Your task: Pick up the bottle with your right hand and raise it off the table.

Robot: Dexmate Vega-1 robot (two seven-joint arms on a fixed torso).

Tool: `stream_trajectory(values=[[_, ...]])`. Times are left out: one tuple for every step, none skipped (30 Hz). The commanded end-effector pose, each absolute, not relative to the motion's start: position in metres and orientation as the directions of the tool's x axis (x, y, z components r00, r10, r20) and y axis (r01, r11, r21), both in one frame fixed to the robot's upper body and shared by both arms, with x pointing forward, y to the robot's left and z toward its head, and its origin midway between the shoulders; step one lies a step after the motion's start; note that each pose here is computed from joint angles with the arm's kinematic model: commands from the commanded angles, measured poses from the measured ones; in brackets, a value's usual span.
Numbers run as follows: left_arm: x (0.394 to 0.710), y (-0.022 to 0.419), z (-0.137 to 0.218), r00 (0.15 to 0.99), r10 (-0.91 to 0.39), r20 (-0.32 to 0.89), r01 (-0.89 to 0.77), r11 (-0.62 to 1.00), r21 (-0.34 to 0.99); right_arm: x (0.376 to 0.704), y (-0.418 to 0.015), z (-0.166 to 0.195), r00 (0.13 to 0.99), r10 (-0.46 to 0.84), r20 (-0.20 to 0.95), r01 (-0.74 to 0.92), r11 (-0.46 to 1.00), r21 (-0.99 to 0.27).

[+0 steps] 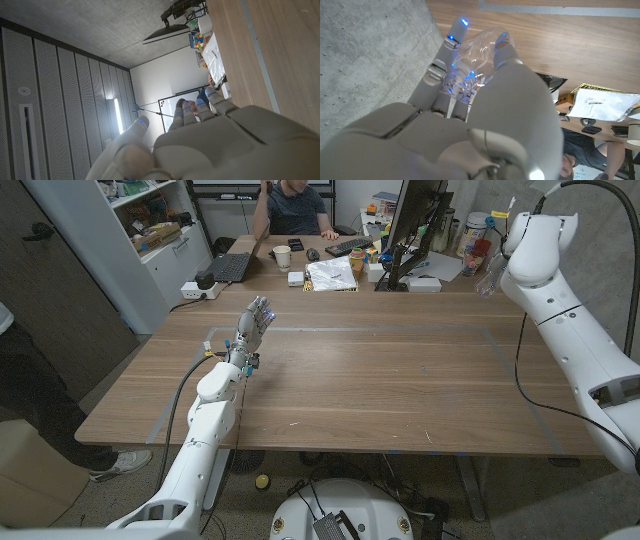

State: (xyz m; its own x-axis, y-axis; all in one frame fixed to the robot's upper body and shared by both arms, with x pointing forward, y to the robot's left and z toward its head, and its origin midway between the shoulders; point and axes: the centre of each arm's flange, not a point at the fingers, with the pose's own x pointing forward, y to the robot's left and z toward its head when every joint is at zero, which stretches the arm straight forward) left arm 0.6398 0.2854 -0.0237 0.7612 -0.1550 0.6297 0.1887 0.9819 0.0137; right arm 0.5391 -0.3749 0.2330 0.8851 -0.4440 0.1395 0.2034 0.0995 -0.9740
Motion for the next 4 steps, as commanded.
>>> stream_trajectory(values=[[0.6398,0.2862,-0.024,0.761,-0.152,0.631,0.187,0.982,0.011,0.5332,-0.3773,0.2334,0.887,-0.434,0.156,0.227,0.117,-0.967],[0.6398,0.2862,-0.024,0.761,-0.153,0.631,0.188,0.982,0.012,0.533,-0.3775,0.2332,0.887,-0.434,0.158,0.229,0.117,-0.966],[0.6398,0.2862,-0.024,0.761,-0.152,0.631,0.187,0.982,0.012,0.5329,-0.3777,0.233,0.887,-0.433,0.159,0.231,0.12,-0.966],[0.6398,0.2862,-0.024,0.761,-0.152,0.631,0.187,0.982,0.011,0.5328,-0.378,0.2327,0.889,-0.43,0.157,0.231,0.125,-0.965]])
